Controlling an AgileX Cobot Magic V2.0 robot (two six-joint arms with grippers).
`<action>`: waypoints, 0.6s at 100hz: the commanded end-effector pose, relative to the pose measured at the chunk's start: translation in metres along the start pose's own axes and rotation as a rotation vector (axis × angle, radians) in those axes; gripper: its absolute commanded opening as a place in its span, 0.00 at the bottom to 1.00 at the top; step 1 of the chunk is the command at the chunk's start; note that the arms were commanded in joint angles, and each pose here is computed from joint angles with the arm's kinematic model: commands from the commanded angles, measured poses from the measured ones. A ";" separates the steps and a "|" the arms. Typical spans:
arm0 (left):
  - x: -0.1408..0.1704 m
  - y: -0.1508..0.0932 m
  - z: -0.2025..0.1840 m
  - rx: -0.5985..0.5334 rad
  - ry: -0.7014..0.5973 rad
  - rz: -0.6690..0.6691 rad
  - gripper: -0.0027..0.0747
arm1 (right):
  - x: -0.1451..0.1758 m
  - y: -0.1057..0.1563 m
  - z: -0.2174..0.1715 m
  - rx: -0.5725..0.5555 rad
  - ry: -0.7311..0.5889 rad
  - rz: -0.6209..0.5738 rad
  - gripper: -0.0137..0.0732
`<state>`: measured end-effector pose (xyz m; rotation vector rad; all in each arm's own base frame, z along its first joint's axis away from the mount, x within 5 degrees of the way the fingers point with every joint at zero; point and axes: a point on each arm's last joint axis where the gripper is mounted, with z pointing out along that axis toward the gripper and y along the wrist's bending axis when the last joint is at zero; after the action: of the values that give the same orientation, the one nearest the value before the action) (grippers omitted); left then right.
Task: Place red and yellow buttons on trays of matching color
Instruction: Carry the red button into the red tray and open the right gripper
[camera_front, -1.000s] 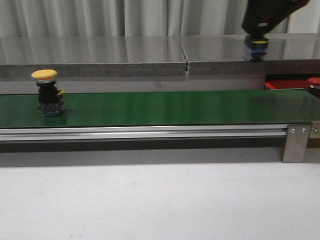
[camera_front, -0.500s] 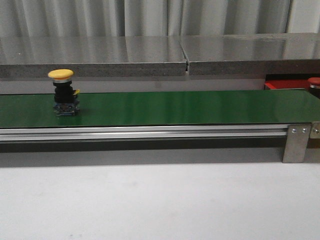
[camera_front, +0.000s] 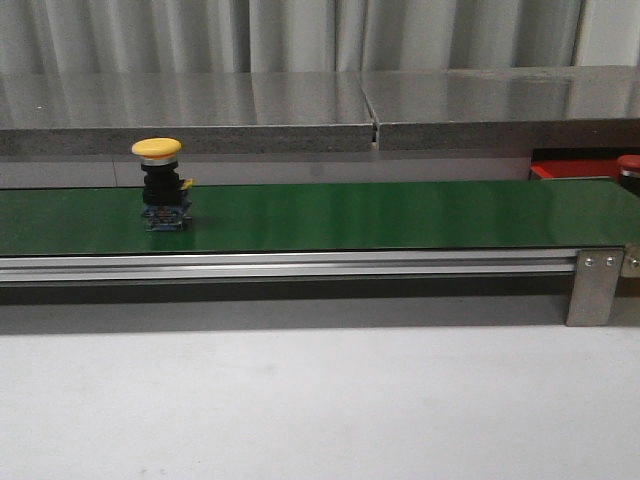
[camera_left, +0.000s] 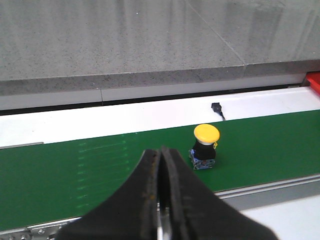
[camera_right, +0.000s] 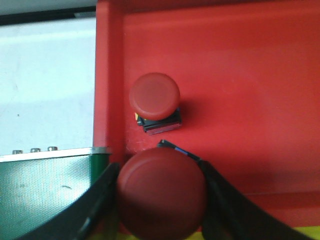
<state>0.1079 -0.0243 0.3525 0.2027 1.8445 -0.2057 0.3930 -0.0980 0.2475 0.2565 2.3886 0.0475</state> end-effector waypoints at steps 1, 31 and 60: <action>-0.014 0.000 -0.002 -0.004 -0.092 -0.015 0.01 | -0.017 -0.002 -0.011 0.015 -0.119 0.025 0.33; -0.014 0.000 -0.002 -0.004 -0.092 -0.015 0.01 | -0.013 -0.007 0.013 0.023 -0.135 0.075 0.33; -0.014 0.000 -0.002 -0.004 -0.092 -0.015 0.01 | -0.005 -0.008 0.031 0.011 -0.102 0.127 0.33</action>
<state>0.1079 -0.0243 0.3525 0.2027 1.8445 -0.2057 0.4126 -0.1040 0.2002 0.3749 2.3915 0.0897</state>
